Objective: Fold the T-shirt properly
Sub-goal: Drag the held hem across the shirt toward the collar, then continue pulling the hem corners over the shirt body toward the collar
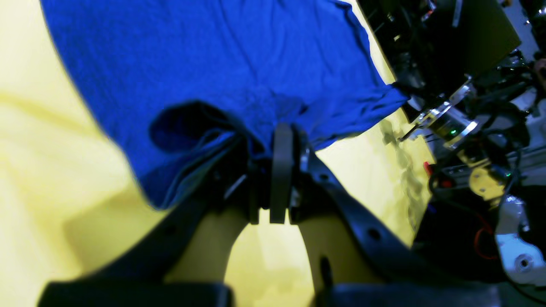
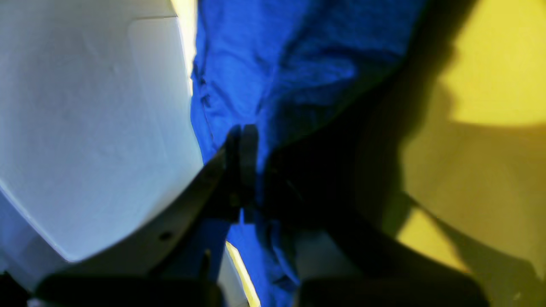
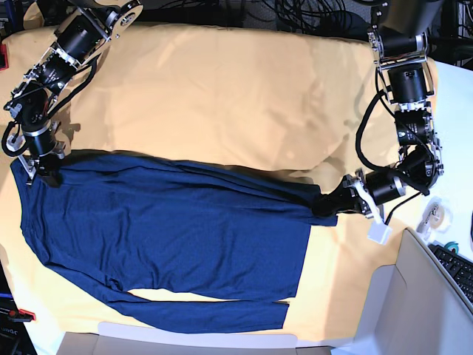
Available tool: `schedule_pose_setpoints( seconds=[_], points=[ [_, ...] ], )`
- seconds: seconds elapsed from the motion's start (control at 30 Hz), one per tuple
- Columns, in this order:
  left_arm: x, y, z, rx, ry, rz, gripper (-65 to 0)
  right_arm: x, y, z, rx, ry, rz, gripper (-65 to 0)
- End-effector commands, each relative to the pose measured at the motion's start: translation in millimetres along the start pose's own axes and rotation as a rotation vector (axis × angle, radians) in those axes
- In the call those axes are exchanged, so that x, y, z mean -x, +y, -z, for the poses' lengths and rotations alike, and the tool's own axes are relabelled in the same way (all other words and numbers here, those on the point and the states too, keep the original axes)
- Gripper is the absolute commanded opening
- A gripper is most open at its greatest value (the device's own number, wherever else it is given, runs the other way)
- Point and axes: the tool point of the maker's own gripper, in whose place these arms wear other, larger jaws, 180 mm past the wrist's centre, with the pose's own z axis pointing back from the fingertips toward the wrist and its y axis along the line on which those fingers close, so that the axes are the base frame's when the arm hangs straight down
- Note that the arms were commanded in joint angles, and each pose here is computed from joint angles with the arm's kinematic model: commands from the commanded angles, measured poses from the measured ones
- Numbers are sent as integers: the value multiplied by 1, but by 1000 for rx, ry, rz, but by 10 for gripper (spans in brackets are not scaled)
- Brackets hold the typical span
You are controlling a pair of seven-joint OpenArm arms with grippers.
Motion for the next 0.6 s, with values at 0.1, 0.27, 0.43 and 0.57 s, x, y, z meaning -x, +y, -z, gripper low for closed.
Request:
schedule_pose_setpoints(
  seconds=[0.1, 0.27, 0.43, 0.57],
  points=[
    [-5, 11, -5, -49, 9, 23, -650, -16, 10, 5, -28, -58, 5, -650],
    [19, 20, -7, -70, 31, -17, -650, -31, 16, 4, -31, -101, -19, -650],
    [36, 24, -8, -77, 38, -47, -650, -39, 21, 2, -35, -113, -34, -650],
    [39, 24, -8, -78, 43, -52, -649, -39, 21, 2, -35, -111, -35, -650]
  ],
)
